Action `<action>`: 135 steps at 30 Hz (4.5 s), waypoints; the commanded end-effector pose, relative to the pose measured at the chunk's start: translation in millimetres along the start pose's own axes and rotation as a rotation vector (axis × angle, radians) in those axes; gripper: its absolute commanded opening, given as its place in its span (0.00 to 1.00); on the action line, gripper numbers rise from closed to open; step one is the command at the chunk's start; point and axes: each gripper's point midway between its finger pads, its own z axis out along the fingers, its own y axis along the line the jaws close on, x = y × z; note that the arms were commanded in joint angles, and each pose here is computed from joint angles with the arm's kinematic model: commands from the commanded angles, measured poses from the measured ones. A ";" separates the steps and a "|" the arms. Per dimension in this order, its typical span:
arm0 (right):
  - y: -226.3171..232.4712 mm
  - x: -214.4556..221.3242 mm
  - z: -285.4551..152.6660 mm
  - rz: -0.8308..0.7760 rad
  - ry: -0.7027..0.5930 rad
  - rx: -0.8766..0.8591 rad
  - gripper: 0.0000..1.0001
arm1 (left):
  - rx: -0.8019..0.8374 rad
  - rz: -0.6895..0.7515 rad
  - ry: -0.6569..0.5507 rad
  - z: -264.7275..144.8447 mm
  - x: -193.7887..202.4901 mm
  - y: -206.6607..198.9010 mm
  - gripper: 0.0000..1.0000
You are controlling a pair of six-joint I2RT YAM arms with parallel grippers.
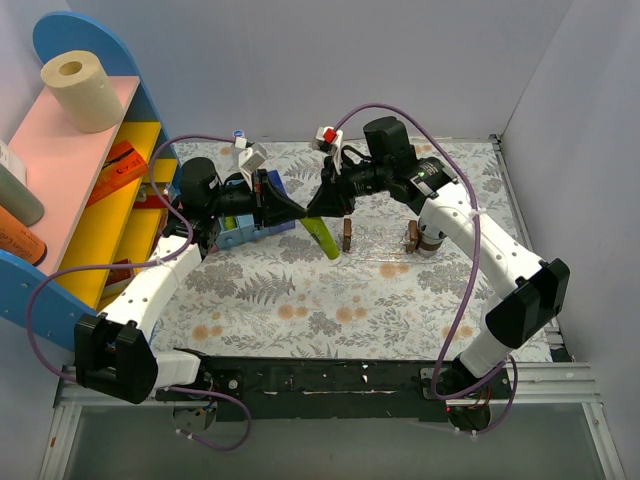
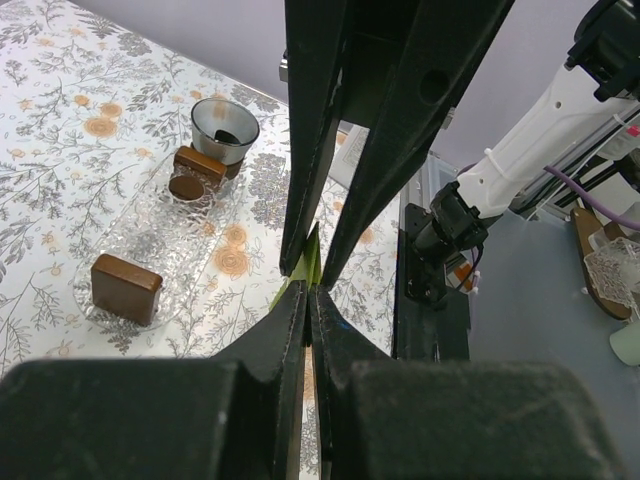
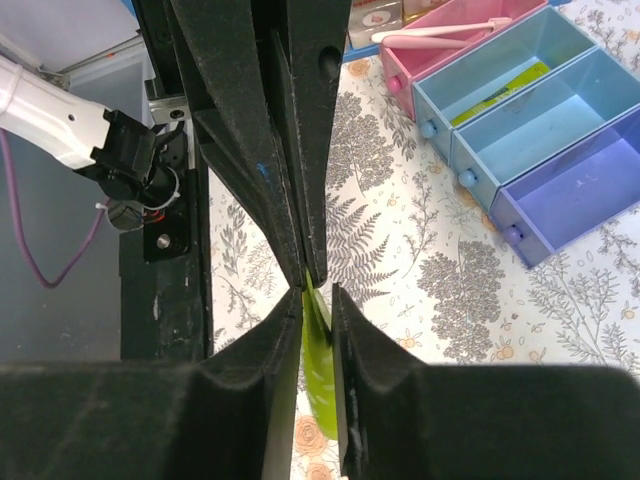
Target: Prepare toiletry sets of a toothbrush and toothpaste on the tray
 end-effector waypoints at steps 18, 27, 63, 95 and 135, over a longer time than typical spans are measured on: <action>0.5 4.3 2.7 -0.011 -0.056 0.021 0.01 | -0.100 0.079 -0.070 -3.4 -18.6 3.8 0.11; -26.1 8.5 -1.7 0.079 -0.145 0.148 0.01 | -0.227 0.061 -0.110 -7.3 -25.1 23.0 0.98; -149.9 47.7 -161.9 0.142 -0.533 1.185 0.01 | -0.862 -0.037 -0.192 -57.9 -16.6 131.3 0.98; -162.0 88.8 -183.4 0.106 -0.511 1.314 0.01 | -0.813 -0.055 -0.170 -49.0 -8.1 131.3 0.98; -170.6 138.0 -179.0 0.134 -0.542 1.364 0.01 | -0.810 -0.062 -0.157 -47.8 -3.5 133.4 0.98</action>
